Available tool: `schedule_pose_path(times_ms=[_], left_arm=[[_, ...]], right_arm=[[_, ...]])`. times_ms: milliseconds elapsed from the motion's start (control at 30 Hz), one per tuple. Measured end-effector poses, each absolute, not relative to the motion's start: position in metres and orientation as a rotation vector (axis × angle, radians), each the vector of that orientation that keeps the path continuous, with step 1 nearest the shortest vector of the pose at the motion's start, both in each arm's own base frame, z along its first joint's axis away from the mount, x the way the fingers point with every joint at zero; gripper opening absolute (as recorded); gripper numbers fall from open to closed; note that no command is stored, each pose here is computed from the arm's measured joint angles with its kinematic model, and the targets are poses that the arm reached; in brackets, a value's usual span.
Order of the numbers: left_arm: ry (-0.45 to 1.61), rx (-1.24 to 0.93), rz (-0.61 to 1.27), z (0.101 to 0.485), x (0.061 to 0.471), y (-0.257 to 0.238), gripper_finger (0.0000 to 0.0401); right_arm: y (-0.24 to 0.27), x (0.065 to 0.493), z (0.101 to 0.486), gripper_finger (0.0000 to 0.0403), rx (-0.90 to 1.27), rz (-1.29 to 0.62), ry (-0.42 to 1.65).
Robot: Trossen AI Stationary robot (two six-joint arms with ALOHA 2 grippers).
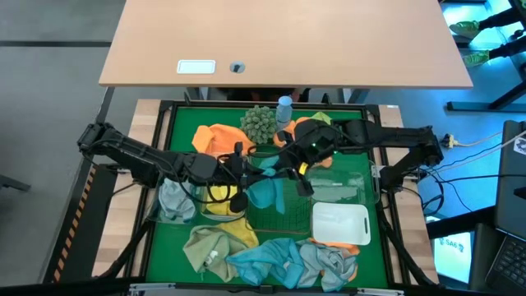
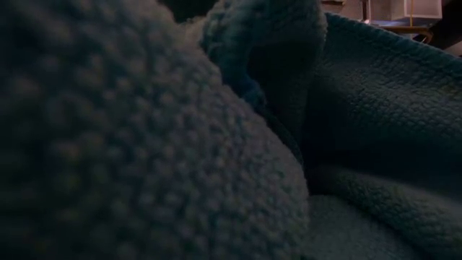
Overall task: Sort microfiber towel by color & place in baskets
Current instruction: Put the top right blue towel into the left transparent bin
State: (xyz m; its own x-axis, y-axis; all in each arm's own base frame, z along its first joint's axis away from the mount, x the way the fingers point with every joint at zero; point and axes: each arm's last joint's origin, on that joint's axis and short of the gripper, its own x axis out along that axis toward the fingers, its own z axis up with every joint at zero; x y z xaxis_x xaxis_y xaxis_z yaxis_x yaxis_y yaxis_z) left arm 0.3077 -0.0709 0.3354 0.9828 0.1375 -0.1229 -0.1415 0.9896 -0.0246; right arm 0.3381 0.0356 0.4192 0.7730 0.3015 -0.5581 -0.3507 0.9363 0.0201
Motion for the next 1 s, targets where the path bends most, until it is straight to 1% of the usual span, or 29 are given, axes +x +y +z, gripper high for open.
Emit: schedule_pose_path(times_ms=[100,200,367,533,733,900,1000], left_arm=[[0.123,-0.032,0.145,0.335,0.308,-0.071,0.001],[0.136,-0.029,0.149,0.334,0.307,-0.07,0.001],[0.127,-0.033,0.148,0.336,0.307,-0.07,0.001],[0.181,-0.028,0.134,0.329,0.307,-0.071,0.001],[0.264,-0.113,0.148,0.326,0.298,-0.069,0.001],[0.324,-0.248,0.071,0.34,0.271,-0.065,0.001],[0.391,-0.352,0.067,0.347,0.247,-0.059,0.001]], right_arm=[[0.036,0.338,0.419,0.0126,-0.089,0.348,0.591],[0.035,0.337,0.421,0.0162,-0.09,0.344,0.594],[0.035,0.331,0.432,0.0194,-0.092,0.338,0.591],[0.033,0.32,0.446,0.02,-0.097,0.325,0.601],[0.03,0.304,0.457,0.0198,-0.112,0.263,0.69],[0.029,0.296,0.457,0.0198,-0.11,0.264,0.759],[0.029,0.293,0.453,0.0198,-0.107,0.265,0.807]])
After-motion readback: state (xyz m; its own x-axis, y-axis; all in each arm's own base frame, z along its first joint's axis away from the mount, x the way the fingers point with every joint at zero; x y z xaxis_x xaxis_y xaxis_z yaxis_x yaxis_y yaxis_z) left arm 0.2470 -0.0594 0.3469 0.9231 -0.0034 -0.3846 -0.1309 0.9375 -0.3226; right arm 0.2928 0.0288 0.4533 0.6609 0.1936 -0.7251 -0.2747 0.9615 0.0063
